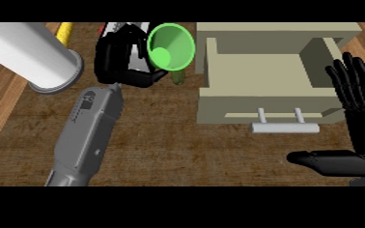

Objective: Pick up the cup, place it into the drawer and close the drawer

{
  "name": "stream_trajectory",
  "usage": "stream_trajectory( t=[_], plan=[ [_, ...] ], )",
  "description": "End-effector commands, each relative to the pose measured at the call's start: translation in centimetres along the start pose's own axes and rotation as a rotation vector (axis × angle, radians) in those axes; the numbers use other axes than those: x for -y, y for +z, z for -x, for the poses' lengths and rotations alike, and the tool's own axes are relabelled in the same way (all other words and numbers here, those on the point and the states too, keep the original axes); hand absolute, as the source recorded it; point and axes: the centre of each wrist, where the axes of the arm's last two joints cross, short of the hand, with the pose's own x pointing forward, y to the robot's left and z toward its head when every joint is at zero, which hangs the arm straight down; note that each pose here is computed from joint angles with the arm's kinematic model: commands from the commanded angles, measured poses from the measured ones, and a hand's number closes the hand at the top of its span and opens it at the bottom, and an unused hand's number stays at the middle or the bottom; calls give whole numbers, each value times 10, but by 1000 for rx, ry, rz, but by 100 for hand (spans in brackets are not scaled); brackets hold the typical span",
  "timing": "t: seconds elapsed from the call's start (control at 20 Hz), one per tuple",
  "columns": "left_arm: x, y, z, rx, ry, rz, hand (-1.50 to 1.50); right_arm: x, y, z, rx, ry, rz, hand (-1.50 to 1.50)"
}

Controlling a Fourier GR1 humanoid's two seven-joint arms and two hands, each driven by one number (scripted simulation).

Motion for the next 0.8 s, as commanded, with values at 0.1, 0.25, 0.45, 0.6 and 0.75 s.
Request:
stream_trajectory(
  t=[0.1, 0.25, 0.45, 0.6, 0.75],
  plan=[
    [58, -52, -28, -15, -62, 57, 150, 14, -7, -3, 9, -5, 12, -150],
    [84, -67, -38, -38, -66, 84, 150, 18, -4, 12, 16, 7, -17, -150],
    [96, -78, -39, -67, -82, 62, 150, 1, -4, 18, -2, 8, 18, -150],
    [119, -103, -47, -123, -86, 55, 150, -1, 8, 18, -2, -4, -23, -150],
    [115, -103, -30, -165, -92, 46, 150, 3, 12, 24, 10, -3, -5, -150]
  ],
)
